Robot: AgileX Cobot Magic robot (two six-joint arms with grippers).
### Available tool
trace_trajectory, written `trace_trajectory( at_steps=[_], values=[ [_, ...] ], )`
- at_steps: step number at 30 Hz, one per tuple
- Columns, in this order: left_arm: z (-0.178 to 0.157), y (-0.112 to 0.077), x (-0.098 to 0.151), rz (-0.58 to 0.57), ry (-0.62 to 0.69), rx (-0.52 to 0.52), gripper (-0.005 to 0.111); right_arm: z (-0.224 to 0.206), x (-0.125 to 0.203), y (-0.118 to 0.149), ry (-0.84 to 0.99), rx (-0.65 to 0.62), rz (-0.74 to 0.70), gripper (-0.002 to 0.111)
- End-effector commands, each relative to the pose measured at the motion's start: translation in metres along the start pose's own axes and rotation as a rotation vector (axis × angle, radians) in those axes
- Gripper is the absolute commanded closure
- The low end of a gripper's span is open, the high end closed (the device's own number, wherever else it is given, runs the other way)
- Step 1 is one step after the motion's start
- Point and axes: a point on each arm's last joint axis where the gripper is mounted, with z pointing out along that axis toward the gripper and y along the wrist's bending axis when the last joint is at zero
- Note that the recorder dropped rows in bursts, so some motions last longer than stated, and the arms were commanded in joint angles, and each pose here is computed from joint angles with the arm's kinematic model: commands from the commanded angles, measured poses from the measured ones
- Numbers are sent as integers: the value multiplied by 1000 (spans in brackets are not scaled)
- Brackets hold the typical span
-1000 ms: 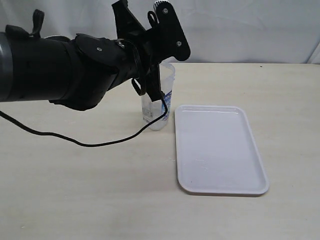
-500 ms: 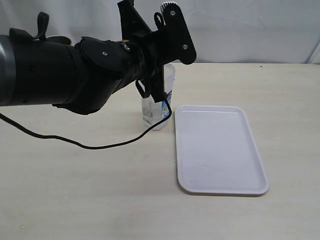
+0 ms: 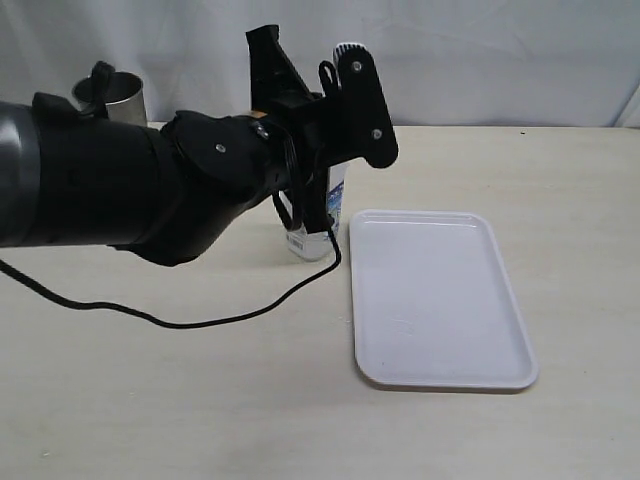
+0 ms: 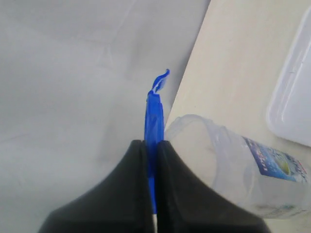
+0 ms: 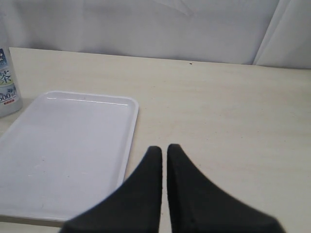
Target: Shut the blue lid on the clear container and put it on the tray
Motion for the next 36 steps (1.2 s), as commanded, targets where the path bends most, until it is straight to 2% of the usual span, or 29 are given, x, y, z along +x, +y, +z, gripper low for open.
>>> trace_trajectory(
  at_steps=[1,10,18,22,36],
  values=[
    [-2,-5,2,54,8,-1,107,0,0,0,-4,-1,1,104],
    [-3,-10,1,60,-13,35,107,0,0,0,-4,-1,1,104],
    [-3,-12,1,14,-4,64,107,0,0,0,-4,-1,1,104],
    [-4,-18,-2,-9,-37,134,107,0,0,0,-4,-1,1,104],
    [-3,-17,1,-54,0,117,107,0,0,0,-4,-1,1,104]
  ],
)
